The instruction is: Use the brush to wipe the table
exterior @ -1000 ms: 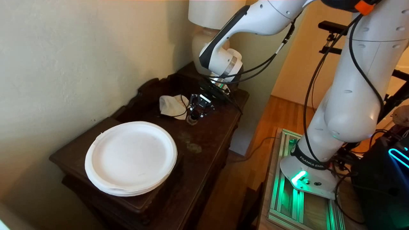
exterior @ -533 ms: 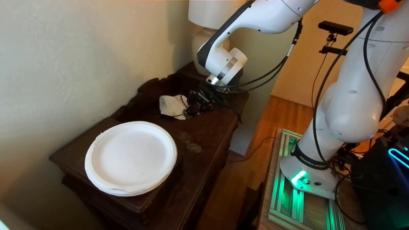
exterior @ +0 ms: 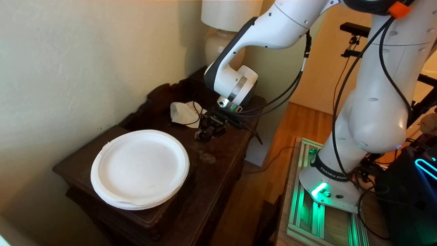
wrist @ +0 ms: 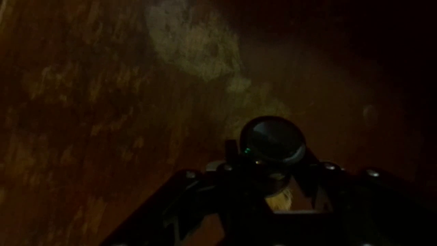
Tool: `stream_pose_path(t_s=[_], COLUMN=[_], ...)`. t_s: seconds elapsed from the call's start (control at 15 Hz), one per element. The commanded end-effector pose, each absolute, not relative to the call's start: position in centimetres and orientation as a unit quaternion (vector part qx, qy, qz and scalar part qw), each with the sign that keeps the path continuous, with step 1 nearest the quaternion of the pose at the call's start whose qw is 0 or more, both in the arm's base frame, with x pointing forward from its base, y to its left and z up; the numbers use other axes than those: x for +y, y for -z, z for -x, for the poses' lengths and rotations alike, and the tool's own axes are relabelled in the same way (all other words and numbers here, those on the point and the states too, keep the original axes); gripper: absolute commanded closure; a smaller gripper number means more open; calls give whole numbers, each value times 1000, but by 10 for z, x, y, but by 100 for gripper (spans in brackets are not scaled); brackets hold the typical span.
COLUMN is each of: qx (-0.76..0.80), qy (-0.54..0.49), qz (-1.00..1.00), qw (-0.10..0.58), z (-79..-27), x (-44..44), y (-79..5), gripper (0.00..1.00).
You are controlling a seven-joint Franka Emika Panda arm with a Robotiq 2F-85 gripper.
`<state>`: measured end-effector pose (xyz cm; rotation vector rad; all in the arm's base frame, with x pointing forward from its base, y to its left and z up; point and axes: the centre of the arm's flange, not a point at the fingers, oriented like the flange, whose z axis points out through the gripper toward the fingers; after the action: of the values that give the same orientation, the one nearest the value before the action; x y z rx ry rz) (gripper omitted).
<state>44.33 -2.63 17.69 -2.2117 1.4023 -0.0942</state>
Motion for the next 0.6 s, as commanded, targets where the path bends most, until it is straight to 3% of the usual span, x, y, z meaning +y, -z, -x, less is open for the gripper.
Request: stream_pose_path(t_s=[0.0, 0.2, 0.53], qx=[500, 478, 481], qy=[-14, -67, -37], qz=[827, 836, 833], qw=[257, 261, 270], z=[-440, -436, -440], x=[-18, -11, -15], y=[-157, -150, -160], gripper=[84, 84, 84])
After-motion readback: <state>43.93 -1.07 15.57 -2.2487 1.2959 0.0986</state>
